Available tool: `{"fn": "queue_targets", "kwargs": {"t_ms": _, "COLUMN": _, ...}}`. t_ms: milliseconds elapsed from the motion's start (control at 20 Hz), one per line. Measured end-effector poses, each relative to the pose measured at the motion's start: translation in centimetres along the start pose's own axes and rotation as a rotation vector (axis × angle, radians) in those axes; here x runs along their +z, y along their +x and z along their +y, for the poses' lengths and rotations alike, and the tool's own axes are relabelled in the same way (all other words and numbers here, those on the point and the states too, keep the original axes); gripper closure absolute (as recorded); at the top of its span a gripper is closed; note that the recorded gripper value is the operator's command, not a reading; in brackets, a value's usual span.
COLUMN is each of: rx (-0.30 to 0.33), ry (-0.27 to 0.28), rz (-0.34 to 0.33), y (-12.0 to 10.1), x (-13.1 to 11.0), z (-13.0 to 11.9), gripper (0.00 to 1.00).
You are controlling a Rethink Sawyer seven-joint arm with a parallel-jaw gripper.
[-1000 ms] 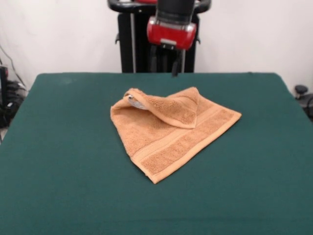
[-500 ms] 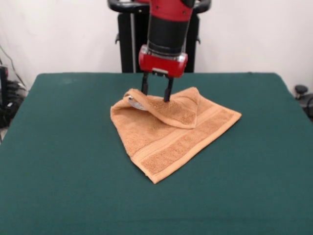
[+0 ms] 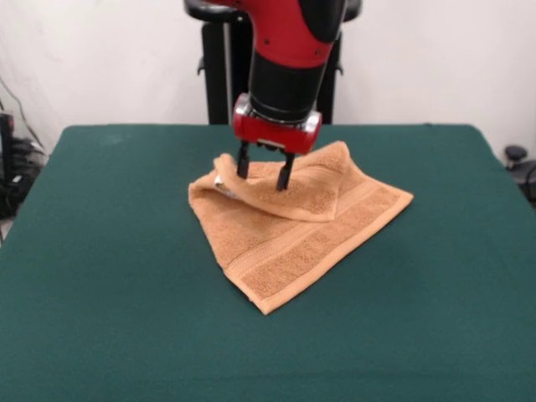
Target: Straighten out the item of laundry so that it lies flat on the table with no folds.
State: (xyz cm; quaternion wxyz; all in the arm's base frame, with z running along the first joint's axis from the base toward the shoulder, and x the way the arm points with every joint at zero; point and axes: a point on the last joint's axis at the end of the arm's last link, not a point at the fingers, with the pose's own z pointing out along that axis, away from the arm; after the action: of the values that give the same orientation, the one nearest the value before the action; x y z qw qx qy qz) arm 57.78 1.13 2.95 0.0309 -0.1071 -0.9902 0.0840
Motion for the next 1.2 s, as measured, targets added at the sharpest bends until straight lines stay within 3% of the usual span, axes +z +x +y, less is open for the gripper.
{"fn": "queue_targets", "kwargs": {"t_ms": 250, "rx": -0.001, "ry": 0.013, "rz": -0.01, "y": -3.7, "x": -0.5, "z": 0.0, "gripper": 0.0}}
{"fn": "queue_targets", "kwargs": {"t_ms": 500, "rx": 0.003, "ry": 0.014, "rz": -0.078, "y": -7.5, "x": -2.6, "z": 0.0, "gripper": 0.0}}
{"fn": "queue_targets", "kwargs": {"t_ms": 1200, "rx": -0.002, "ry": 0.013, "rz": -0.177, "y": -12.0, "x": -4.8, "z": 0.4, "gripper": 0.0}}
